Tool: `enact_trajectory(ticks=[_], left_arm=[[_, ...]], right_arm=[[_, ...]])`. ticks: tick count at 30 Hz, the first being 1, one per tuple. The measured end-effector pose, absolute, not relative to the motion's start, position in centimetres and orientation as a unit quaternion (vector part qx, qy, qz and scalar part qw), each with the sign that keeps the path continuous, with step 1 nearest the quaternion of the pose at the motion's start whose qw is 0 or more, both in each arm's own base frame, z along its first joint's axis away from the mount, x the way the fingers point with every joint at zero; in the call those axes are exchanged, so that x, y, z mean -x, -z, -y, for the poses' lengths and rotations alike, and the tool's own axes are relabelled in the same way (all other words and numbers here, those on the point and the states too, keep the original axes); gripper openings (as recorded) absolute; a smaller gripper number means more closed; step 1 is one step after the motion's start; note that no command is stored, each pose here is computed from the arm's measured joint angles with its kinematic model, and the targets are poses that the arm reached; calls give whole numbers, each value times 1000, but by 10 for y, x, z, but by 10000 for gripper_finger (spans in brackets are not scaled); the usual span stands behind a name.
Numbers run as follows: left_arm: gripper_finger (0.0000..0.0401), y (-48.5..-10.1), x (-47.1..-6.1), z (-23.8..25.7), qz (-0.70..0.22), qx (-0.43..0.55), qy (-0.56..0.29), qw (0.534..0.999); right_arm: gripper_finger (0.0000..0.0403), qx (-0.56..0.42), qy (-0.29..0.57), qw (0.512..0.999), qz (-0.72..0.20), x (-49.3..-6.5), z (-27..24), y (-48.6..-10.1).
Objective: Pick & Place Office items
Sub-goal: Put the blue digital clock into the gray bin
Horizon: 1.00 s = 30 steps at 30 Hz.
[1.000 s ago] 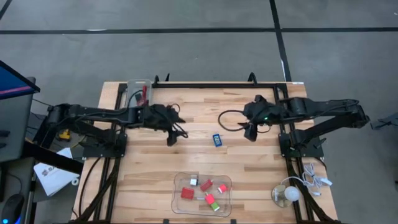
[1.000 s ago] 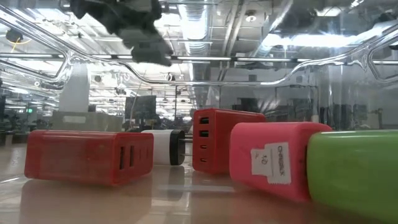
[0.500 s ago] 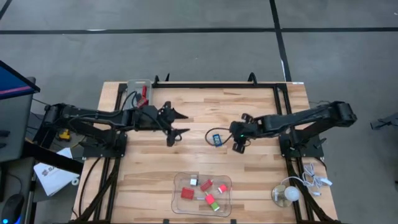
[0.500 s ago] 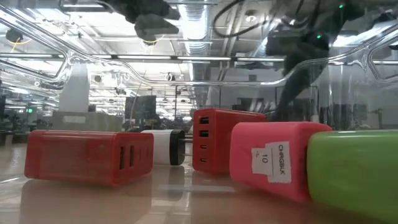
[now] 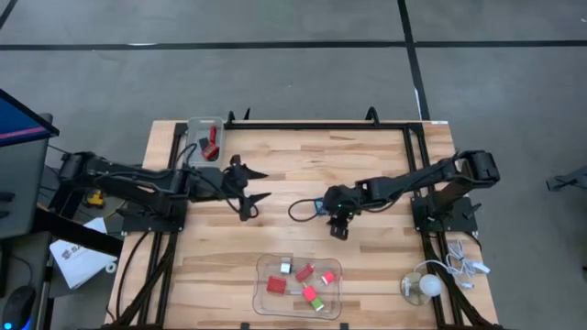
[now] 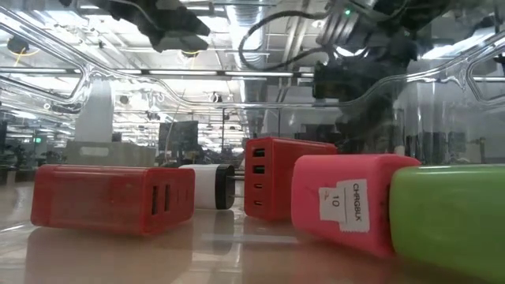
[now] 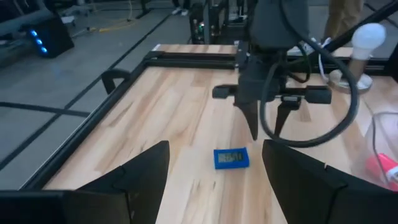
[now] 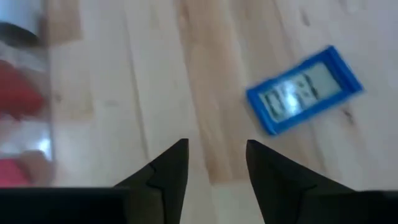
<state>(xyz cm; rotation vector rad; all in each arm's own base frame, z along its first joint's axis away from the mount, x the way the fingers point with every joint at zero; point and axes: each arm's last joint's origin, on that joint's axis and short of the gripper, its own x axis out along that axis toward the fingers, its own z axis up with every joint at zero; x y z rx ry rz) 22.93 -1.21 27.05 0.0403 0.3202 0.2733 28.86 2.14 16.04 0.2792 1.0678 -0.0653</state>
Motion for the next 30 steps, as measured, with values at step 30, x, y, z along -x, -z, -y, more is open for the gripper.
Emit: enact_trajectory(ticks=[30], left_arm=[[253, -274, -202, 27, -92, 4, -93, 991]], right_arm=[[0, -133, 78, 872, -464, -312, 67, -120]])
